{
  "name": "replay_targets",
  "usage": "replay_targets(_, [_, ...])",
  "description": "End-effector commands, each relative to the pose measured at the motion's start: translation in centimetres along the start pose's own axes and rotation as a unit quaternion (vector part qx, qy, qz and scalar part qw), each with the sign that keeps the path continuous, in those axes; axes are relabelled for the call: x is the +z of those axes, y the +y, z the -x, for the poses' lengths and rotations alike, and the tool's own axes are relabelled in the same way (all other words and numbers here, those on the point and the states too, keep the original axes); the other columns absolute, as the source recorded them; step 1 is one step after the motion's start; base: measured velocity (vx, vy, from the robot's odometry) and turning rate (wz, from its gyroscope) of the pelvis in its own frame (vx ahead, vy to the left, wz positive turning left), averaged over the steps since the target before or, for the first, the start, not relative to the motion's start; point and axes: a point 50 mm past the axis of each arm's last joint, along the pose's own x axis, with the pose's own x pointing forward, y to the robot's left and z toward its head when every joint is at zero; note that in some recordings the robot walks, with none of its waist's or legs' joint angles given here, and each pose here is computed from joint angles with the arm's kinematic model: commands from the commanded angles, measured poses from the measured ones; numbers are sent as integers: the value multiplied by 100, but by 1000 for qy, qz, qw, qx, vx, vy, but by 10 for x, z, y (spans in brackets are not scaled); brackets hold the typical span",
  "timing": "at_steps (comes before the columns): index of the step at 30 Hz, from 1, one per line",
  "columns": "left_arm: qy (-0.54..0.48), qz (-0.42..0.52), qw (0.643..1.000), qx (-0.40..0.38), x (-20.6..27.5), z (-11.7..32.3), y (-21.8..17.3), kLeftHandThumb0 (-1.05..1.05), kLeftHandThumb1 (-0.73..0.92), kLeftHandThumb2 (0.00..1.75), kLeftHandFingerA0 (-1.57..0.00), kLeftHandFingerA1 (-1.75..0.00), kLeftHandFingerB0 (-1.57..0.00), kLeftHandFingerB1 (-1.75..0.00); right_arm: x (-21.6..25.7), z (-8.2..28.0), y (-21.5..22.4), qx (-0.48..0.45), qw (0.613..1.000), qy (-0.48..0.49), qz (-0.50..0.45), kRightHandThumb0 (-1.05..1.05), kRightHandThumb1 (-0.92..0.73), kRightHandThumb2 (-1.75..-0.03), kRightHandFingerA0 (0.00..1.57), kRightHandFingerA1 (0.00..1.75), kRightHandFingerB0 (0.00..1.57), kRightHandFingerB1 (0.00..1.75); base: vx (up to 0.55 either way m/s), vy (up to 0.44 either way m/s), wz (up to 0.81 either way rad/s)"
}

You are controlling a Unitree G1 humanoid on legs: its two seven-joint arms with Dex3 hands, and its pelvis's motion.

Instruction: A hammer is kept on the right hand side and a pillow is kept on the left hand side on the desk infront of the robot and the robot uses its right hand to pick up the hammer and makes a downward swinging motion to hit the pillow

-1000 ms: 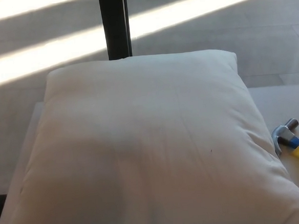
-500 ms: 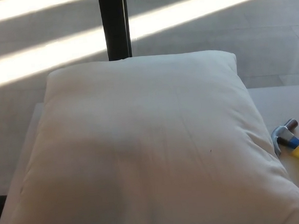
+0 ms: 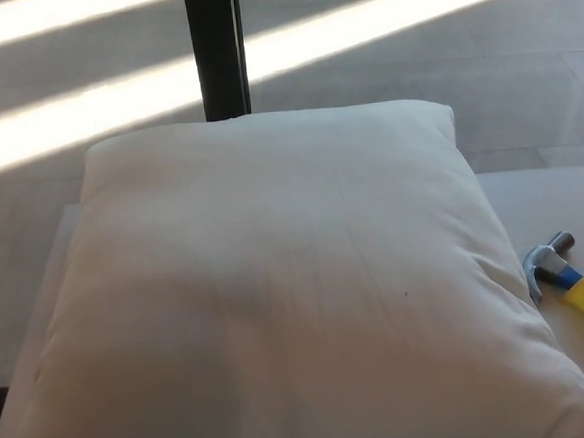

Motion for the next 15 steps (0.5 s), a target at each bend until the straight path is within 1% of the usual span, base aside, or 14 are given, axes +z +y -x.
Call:
replay_targets(1, [-12,-15,999,31,5,3,11,-64,62,101,-60,-67,-42,-60,-37,8,19,11,997,25,73,-43,-75,-63,12,68,26,42,0,0,0])
replay_targets(2, [-9,-20,999,27,4,3,10,-65,80,64,-64,-57,-46,-48,-43,10,19,14,997,31,63,-40,-73,-62,19,74,31,47,0,0,0])
replay_targets(3, [-9,-23,999,26,4,3,9,-65,80,64,-64,-57,-46,-48,-47,12,19,17,998,36,43,-40,-73,-62,19,74,31,47,0,0,0])
replay_targets(4, [-8,-22,999,25,5,3,9,-66,80,63,-63,-56,-45,-47,-51,10,18,18,996,37,76,-39,-71,-62,8,63,22,37,0,0,0])
replay_targets(5, [-9,-24,999,25,5,3,10,-66,80,64,-62,-56,-48,-47,-53,10,18,22,995,36,85,-40,-73,-61,0,58,19,35,0,0,0])
replay_targets(6, [-11,-27,999,26,5,3,10,-66,81,64,-64,-57,-47,-47,-55,10,19,27,994,35,97,-45,-73,-63,4,63,16,33,0,0,0])
replay_targets(7, [-11,-27,999,26,6,3,11,-66,81,64,-62,-56,-46,-46,-55,10,20,26,994,33,105,-30,-63,-109,7,57,0,51,0,0,0])
replay_targets(11, [-11,-33,999,31,6,3,11,-66,80,64,-63,-54,-46,-46,-55,12,22,31,994,26,106,-31,-63,-110,6,58,0,51,0,0,0])
replay_targets(12, [-12,-27,999,29,6,4,11,-65,80,64,-60,-56,-44,-48,-55,14,22,56,991,17,119,-57,-73,-62,0,55,8,33,0,0,0])
replay_targets(13, [-11,-22,999,30,5,3,11,-65,80,64,-61,-56,-44,-48,-54,17,23,73,984,11,159,-64,-57,-93,1,43,0,35,0,0,0])
replay_targets(14, [-11,-21,999,29,5,3,11,-65,80,64,-63,-56,-44,-48,-54,16,22,78,984,10,161,-66,-56,-92,1,42,1,35,0,0,0])
replay_targets(15, [-13,-20,999,23,6,3,9,-65,80,64,-59,-55,-42,-47,-52,15,25,79,987,8,142,-63,-54,-92,0,45,4,37,0,0,0])
